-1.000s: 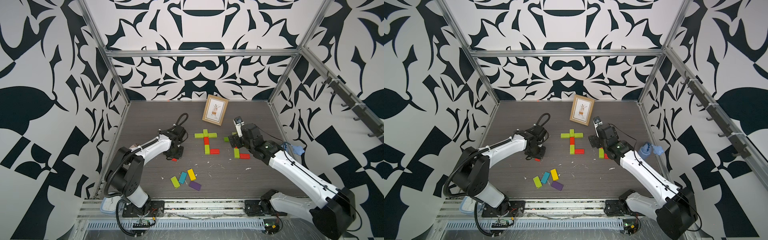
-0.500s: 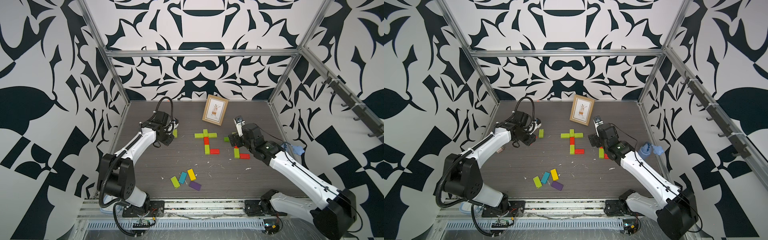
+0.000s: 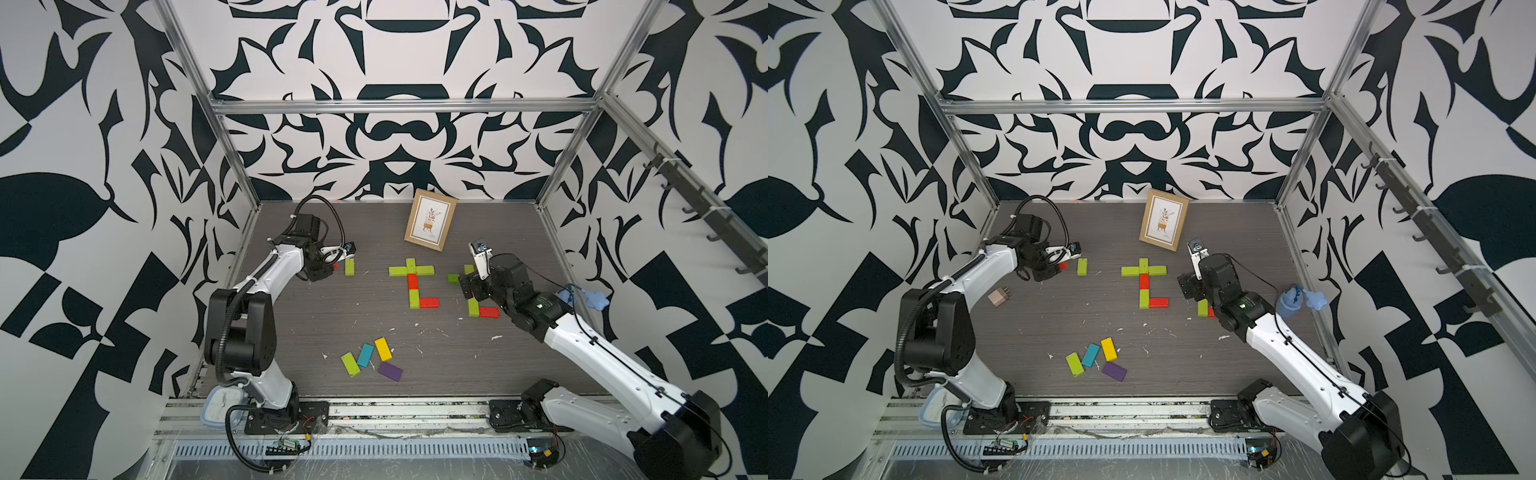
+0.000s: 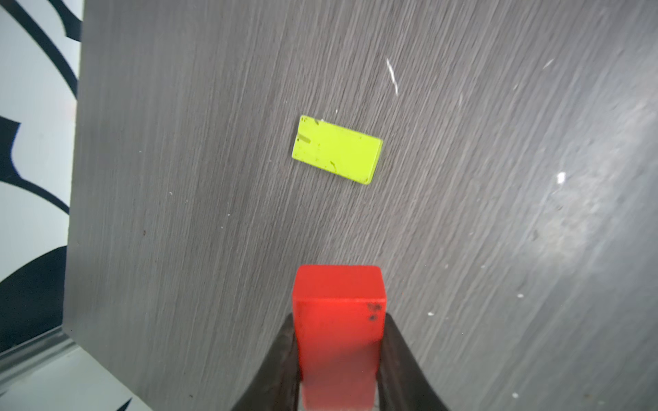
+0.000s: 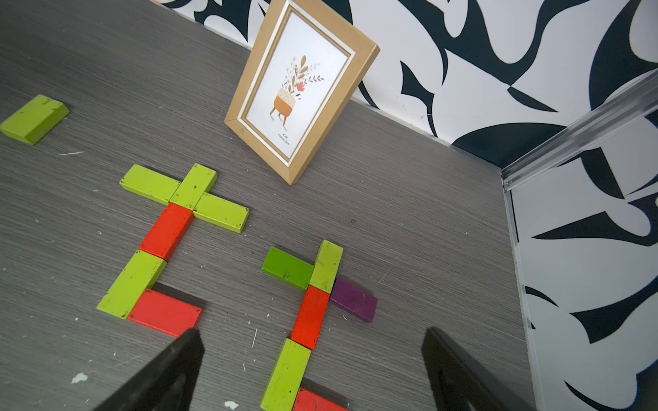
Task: Assemble the letter t with building blocks
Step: Assemble the building block at the center of the board, then pick up the building block from the center of the board.
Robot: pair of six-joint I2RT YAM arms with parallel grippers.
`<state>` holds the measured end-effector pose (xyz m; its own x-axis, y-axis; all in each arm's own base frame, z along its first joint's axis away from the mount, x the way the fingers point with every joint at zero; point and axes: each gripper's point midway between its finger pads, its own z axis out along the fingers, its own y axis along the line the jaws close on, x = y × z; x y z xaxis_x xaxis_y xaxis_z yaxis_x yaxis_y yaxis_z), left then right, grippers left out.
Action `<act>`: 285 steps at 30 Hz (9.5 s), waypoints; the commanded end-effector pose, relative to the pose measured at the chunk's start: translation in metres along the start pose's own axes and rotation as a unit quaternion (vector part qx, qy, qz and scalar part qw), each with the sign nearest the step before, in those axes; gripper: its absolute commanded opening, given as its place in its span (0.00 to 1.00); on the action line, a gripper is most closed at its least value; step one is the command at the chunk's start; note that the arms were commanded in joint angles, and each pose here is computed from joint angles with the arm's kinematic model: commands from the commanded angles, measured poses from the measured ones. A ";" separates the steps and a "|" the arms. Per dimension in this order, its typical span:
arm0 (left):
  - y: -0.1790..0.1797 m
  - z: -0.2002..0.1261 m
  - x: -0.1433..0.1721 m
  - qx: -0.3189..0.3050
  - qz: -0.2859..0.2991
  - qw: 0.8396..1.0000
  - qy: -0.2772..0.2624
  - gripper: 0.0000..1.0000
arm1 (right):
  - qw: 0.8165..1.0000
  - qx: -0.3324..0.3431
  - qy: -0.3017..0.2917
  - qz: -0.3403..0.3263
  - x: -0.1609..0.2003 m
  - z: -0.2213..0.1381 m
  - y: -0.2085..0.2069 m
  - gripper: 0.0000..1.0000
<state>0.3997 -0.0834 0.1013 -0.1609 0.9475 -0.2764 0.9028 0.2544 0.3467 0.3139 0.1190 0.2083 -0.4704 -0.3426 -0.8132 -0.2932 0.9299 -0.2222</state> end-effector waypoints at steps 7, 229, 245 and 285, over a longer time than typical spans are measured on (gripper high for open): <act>0.007 0.032 0.002 0.083 0.089 0.992 0.018 0.00 | 0.999 -0.018 -0.027 -0.012 -0.011 0.000 0.006 0.99; -0.298 -0.002 -0.036 0.037 -0.480 0.866 0.137 0.53 | 0.999 -0.012 0.033 -0.009 0.009 0.013 0.008 0.99; -0.303 0.007 -0.028 0.037 -0.465 0.873 0.144 0.42 | 0.999 -0.008 0.030 -0.011 0.007 0.011 0.006 0.99; -0.136 -0.115 -0.099 0.067 -0.390 0.918 -0.009 0.02 | 1.000 -0.005 0.017 -0.002 0.004 0.005 0.003 0.99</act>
<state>0.2514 -0.1943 0.1781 -0.8050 0.3941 -0.4434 0.4760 0.8752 -0.0863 0.3134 0.1235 0.1883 -0.5264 -0.3814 -0.7599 -0.3339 0.9147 -0.2278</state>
